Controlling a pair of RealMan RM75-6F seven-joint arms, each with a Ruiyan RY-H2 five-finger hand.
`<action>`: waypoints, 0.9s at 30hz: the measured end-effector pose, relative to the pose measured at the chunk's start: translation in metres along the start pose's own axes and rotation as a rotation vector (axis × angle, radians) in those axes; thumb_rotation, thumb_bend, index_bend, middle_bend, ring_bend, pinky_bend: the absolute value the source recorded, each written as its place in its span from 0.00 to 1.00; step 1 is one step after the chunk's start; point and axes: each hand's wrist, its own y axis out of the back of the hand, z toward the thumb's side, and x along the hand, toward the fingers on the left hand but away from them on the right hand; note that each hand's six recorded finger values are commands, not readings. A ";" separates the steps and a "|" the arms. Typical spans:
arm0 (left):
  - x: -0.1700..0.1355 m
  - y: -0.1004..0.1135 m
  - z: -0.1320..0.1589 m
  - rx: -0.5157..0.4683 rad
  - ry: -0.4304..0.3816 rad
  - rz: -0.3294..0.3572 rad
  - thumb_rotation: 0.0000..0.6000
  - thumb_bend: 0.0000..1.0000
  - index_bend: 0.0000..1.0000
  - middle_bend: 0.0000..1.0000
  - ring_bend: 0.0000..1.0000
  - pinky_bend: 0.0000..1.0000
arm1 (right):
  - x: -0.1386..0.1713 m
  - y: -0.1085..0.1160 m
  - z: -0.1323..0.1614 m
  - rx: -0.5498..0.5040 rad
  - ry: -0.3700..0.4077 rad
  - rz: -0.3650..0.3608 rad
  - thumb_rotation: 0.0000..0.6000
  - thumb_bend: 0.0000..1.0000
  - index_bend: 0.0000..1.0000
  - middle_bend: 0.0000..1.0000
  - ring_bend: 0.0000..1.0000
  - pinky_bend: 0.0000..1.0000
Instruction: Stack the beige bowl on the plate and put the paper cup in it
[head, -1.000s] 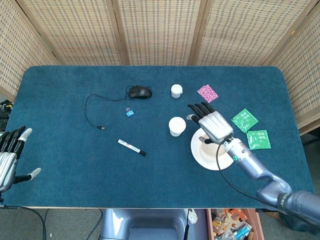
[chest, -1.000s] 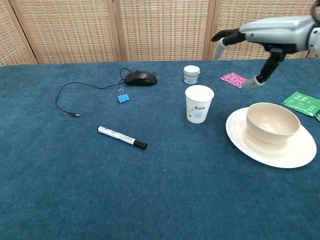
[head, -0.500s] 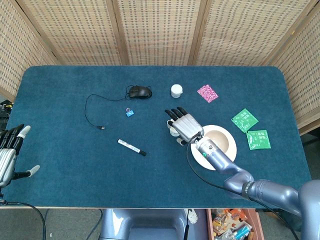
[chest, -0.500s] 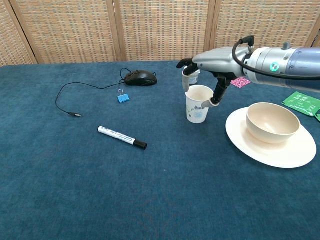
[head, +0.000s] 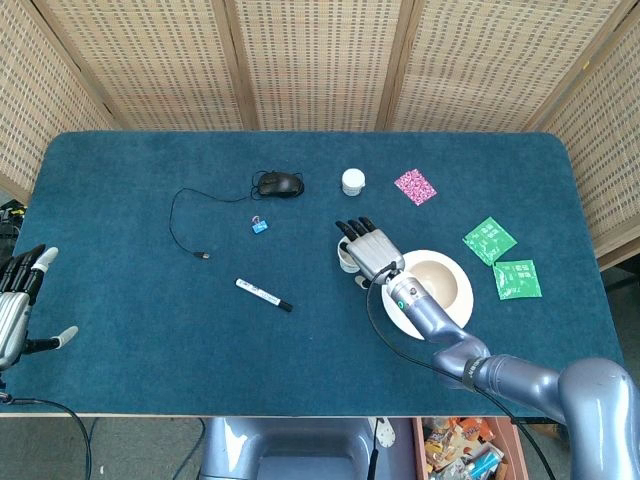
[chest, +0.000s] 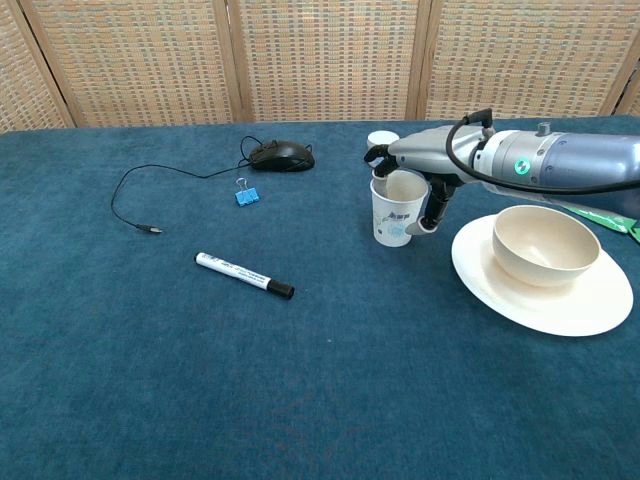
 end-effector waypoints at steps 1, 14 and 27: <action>0.000 0.000 0.000 -0.001 0.002 0.001 1.00 0.00 0.00 0.00 0.00 0.00 | 0.000 -0.001 0.000 0.000 0.000 0.000 1.00 0.26 0.42 0.00 0.00 0.00; 0.000 -0.001 0.000 0.002 0.002 -0.006 1.00 0.00 0.00 0.00 0.00 0.00 | 0.005 0.008 -0.002 -0.026 0.026 -0.085 1.00 0.48 0.63 0.00 0.00 0.00; -0.004 -0.003 0.006 0.006 -0.022 -0.010 1.00 0.00 0.00 0.00 0.00 0.00 | 0.064 0.059 -0.055 -0.004 0.010 -0.206 1.00 0.48 0.63 0.00 0.00 0.00</action>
